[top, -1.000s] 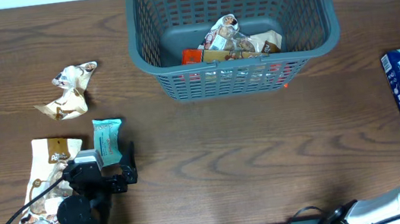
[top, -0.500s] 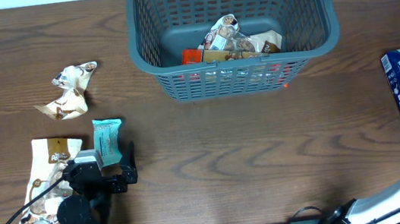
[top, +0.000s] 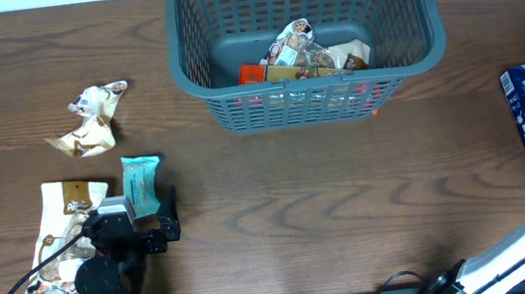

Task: Pack container
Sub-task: 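Move the right gripper to the blue Kleenex pack and grasp it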

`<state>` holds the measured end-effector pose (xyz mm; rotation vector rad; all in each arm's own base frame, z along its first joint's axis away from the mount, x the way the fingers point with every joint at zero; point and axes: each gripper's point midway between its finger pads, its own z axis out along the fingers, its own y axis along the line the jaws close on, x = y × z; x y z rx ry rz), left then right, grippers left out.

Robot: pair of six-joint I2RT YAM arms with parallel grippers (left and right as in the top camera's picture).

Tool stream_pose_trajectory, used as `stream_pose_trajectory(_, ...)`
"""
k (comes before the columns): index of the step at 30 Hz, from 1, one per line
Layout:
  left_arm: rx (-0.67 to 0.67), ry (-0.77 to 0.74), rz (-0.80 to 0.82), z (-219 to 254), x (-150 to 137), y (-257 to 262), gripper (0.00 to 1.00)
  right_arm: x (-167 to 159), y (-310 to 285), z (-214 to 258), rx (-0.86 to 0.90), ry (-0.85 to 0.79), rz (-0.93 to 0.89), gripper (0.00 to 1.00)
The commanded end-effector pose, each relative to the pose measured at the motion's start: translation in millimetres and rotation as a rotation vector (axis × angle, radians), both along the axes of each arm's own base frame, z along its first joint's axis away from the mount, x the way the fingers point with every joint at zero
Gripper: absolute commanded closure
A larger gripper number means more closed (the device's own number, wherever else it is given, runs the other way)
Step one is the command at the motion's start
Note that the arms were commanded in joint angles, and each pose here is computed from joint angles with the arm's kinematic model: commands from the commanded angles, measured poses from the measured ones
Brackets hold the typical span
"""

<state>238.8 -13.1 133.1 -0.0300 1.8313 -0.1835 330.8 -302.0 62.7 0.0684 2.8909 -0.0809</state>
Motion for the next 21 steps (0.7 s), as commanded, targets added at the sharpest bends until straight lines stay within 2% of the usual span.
stream_pose_trajectory(1, -0.016, 0.002, -0.004, -5.0, 1.0, -0.9, 0.01, 3.2, 6.3, -14.7, 0.015, 0.026, 0.033, 0.2)
stream_pose_trajectory(8, -0.014, -0.012, -0.004, -1.6, 1.9, -0.8, 0.01, 1.5, 9.6, -34.1, 0.047, 0.058, 0.036, 0.1)
stream_pose_trajectory(21, -0.015, -0.013, -0.004, -1.4, 1.9, -0.9, 0.02, -2.1, 13.4, -57.8, 0.081, 0.088, 0.023, 0.1)
